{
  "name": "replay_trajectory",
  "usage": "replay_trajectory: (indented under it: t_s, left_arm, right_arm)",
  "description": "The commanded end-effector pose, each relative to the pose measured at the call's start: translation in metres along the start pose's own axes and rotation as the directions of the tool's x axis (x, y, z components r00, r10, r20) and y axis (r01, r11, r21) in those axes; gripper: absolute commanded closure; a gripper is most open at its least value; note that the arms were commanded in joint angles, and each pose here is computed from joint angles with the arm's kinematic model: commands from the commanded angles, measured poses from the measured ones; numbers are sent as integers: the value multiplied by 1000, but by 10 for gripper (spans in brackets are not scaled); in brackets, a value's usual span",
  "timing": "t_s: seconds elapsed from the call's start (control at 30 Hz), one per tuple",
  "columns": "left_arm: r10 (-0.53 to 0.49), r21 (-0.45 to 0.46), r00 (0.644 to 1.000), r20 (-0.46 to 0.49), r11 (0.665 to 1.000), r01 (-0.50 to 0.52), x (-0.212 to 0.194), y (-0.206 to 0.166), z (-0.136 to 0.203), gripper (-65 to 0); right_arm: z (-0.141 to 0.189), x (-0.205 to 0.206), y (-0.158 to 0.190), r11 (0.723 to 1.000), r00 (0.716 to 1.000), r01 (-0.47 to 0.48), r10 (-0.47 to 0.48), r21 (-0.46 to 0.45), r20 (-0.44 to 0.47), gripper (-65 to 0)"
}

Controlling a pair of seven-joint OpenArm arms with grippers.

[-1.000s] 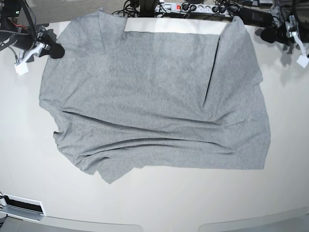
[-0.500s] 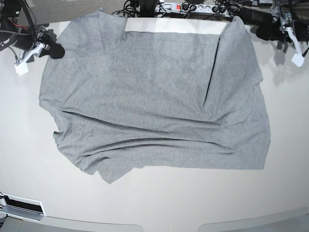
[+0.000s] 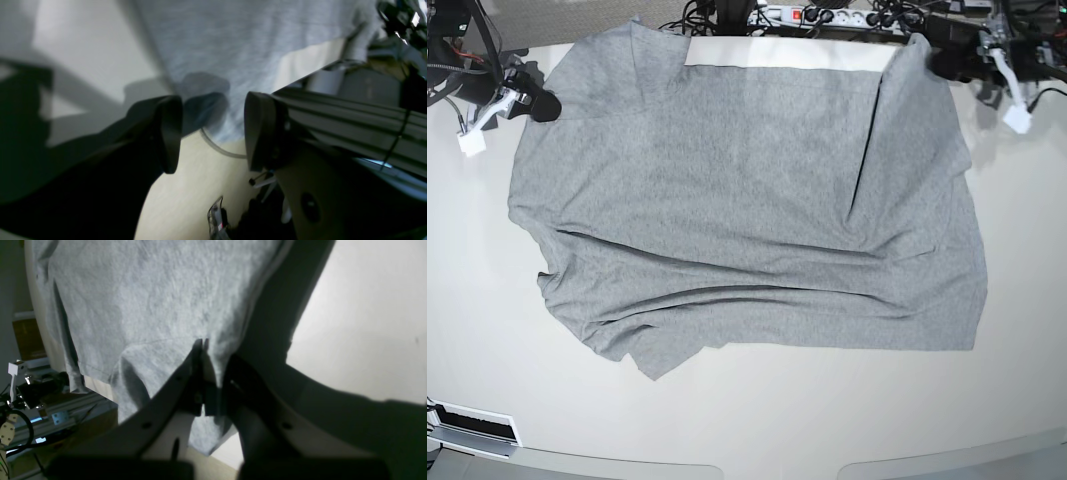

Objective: Layout the t-shirt on the table in an organized manner, then fold the t-shirt properly
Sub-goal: 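Grasp the collar-end corners of the grey t-shirt with both grippers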

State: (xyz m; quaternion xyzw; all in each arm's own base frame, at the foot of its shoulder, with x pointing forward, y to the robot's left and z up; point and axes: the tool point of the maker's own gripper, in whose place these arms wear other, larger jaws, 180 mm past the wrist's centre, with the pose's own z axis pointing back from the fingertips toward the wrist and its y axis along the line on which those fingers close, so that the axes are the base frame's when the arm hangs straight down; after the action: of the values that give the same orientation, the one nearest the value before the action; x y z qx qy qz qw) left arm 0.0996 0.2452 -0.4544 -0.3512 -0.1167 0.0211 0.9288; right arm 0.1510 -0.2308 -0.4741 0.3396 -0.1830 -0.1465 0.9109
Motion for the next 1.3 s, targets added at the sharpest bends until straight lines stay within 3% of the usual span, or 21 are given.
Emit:
replay_trajectory:
  t_s: [0.0,0.17,0.3,0.33,0.43,0.67,0.9,1.03,1.27]
  left_arm:
    - [-18,20,1000,-22,1000,19,-3,3,1,-317]
    - [-32,-5,996,-85,999,32,-22,-6,-19,-317]
    - [-42,-25,997,-59,999,40,-17,-14,-34,-298]
    - [-47,-30,998,-52,999,45,-13,-16,-36,-251]
    - [-78,-18,996,-39,997,77,2,-14,-36,0]
    - [-99,-1,995,26,995,99,52,-6,2,0]
    - [-82,-68,990,116,994,90,83,-18,44,0]
    - [-112,-44,994,6,993,112,70,-14,52,0]
    - [-185,21,982,-31,982,185,84,-9,79,0]
  right_arm:
    - [6,8,-2,1000,1000,-15,16,-9,11,0]
    - [6,6,-2,1000,1000,-15,15,-9,4,0]
    - [6,6,-2,1000,1000,-15,15,-9,4,0]
    - [6,6,-2,1000,1000,-15,15,-10,3,0]
    - [7,6,-3,1000,1000,-17,17,-11,2,0]
    - [20,16,-7,997,998,-67,66,-43,-20,0]
    - [31,37,12,979,981,-195,194,-60,-13,0]
    - [34,44,18,969,972,-237,237,-67,-4,0]
    - [50,54,11,956,962,-273,272,-107,-22,0]
